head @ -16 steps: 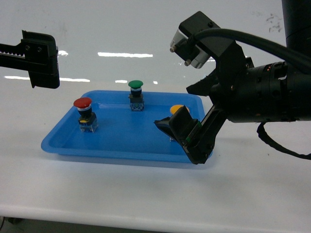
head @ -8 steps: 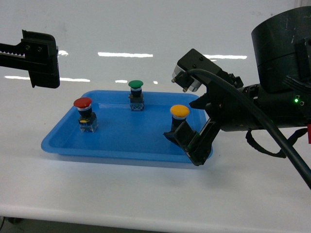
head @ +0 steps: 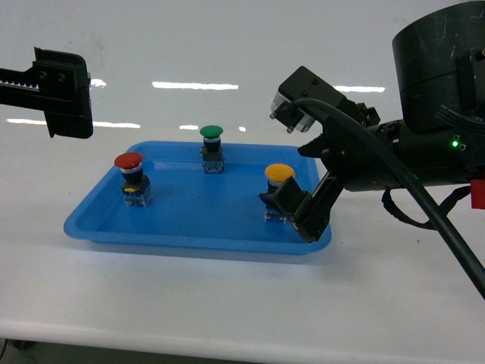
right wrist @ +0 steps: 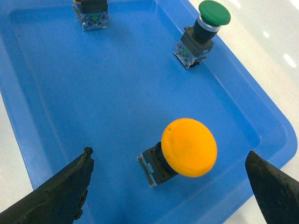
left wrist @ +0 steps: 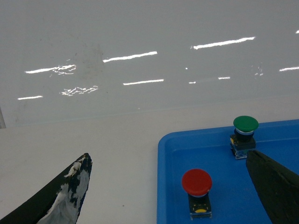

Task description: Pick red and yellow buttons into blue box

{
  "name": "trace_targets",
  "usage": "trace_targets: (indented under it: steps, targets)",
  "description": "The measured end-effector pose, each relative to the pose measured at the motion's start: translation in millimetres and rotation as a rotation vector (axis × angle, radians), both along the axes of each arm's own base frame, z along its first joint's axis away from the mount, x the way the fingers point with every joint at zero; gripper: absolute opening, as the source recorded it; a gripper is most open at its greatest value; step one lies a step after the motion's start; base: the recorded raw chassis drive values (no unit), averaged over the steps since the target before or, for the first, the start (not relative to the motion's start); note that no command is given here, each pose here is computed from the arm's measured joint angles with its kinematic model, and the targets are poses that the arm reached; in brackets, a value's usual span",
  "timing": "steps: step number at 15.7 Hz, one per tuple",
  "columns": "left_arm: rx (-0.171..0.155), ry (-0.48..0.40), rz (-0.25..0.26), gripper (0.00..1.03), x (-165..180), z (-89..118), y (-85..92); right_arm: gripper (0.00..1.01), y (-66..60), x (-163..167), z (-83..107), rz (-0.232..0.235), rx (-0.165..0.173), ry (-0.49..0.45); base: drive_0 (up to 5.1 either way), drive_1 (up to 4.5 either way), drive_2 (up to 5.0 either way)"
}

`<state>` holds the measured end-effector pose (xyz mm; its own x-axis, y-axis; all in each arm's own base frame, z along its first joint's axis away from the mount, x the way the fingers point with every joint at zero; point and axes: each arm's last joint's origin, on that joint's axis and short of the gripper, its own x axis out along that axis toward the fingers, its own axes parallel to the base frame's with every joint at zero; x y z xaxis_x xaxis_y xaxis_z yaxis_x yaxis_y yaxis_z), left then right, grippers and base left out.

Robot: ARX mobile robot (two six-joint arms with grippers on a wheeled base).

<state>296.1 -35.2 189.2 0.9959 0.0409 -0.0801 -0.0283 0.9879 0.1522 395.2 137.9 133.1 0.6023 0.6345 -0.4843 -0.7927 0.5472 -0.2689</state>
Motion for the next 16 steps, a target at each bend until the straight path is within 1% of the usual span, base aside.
trace_targets:
  steps: [3,8,9,10,13,16]
  targets:
    - [0.0,0.0,0.0,0.98,0,0,0.0,0.98,0.2,1,-12.6,-0.006,-0.019,0.031,0.0,0.0,0.0]
    - [0.0,0.0,0.0,0.98,0,0,0.0,0.98,1.5,6,-12.9,-0.008,-0.022,0.022,0.0,0.0,0.0]
    - [0.0,0.0,0.0,0.98,0,0,0.0,0.98,2.6,10,-23.2,0.0,-0.044,0.046,0.0,0.0,0.0]
    - [0.0,0.0,0.0,0.98,0,0,0.0,0.98,4.1,13,-24.5,0.008,-0.045,0.051,0.0,0.0,0.0]
    - [0.0,0.0,0.0,0.98,0,0,0.0,0.98,6.3,18,-24.4,0.011,-0.051,0.044,0.0,0.0,0.0]
    - [0.0,0.0,0.0,0.98,0,0,0.0,0.98,11.5,21,-25.2,0.026,-0.06,0.041,0.0,0.0,0.0]
